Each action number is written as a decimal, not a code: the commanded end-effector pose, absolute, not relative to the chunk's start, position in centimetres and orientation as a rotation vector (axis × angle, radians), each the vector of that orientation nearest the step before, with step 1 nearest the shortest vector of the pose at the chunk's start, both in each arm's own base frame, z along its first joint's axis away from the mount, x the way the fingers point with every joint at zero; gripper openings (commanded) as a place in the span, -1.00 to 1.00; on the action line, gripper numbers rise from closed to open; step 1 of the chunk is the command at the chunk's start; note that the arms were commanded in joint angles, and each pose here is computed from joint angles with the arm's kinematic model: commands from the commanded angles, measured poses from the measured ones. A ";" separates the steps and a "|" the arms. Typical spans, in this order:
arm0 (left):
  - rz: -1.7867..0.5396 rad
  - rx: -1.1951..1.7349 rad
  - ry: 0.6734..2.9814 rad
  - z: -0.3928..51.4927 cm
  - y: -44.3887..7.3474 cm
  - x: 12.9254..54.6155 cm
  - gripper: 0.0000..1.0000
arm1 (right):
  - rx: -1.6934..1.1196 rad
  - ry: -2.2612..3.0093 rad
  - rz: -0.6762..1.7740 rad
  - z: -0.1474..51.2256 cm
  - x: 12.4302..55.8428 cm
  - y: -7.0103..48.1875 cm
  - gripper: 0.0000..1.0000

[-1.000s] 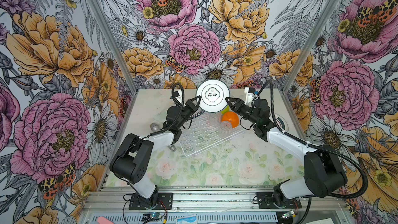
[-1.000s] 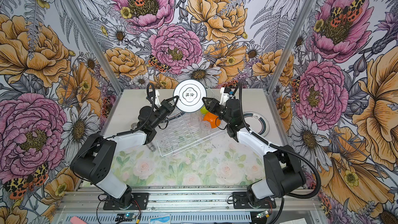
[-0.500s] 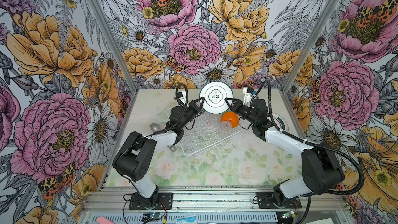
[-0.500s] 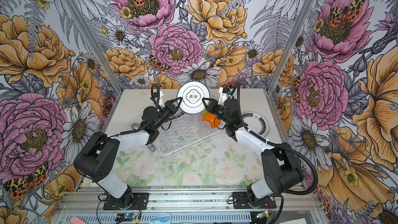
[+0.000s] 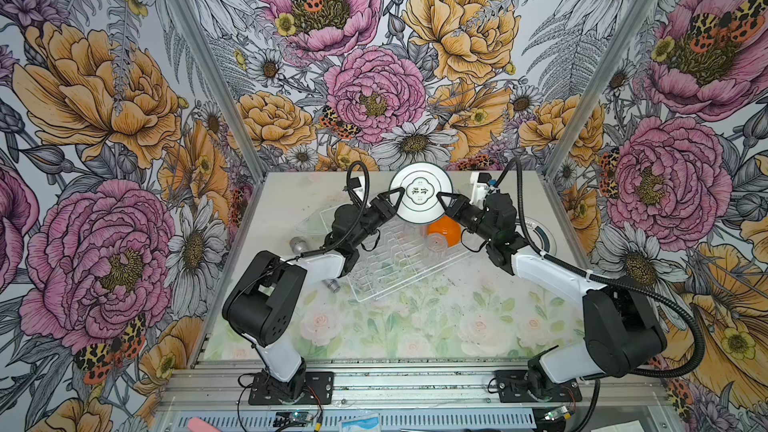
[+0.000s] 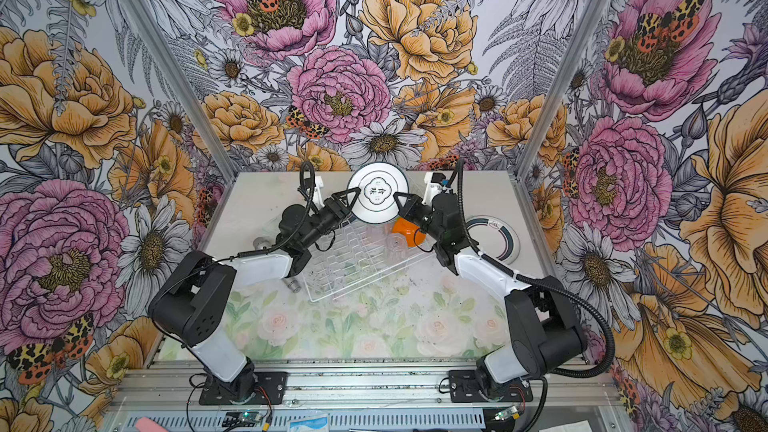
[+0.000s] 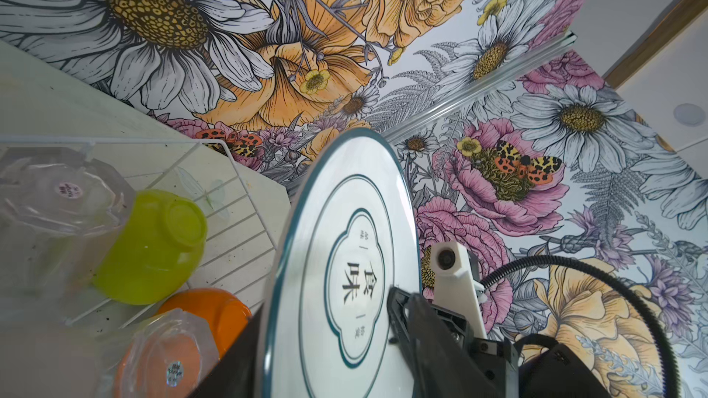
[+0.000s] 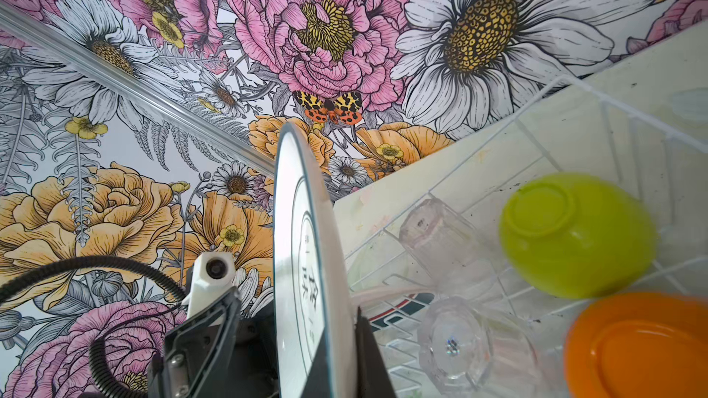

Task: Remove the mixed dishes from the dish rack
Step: 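Open the left gripper and carry the white plate to the stack with the right, then lower the white plate flat onto the stacked plates and open the right gripper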

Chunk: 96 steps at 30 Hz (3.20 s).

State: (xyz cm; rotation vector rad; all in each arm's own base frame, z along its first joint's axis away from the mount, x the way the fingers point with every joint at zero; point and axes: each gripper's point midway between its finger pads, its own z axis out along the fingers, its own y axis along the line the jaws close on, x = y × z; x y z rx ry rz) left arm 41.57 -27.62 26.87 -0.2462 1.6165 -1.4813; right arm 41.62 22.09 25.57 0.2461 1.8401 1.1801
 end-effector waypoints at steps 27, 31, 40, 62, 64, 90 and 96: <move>-1.149 -0.052 1.725 28.7 -25.1 37.3 0.97 | 0.543 1.632 0.982 27.4 39.2 8.9 -1.00; -1.084 -0.029 1.737 28.7 -24.2 36.4 0.97 | 0.652 1.584 0.894 26.7 37.6 5.0 -1.00; -0.991 -0.027 1.751 27.9 -22.8 35.5 0.97 | 0.896 1.544 0.801 22.7 34.5 -0.7 -1.00; -0.966 -0.012 1.784 26.6 -23.0 35.8 0.97 | 1.272 1.528 0.712 15.2 33.9 -8.2 -1.00; -0.964 -0.011 1.790 26.3 -23.1 35.8 0.97 | 1.276 1.533 0.712 15.0 34.2 -8.4 -1.00; -0.980 -0.021 1.804 25.9 -23.4 36.1 0.97 | 1.345 1.636 0.765 10.7 37.5 -9.1 -1.00; -0.986 -0.021 1.806 25.9 -23.5 36.2 0.97 | 1.354 1.655 0.778 10.0 37.7 -8.9 -1.00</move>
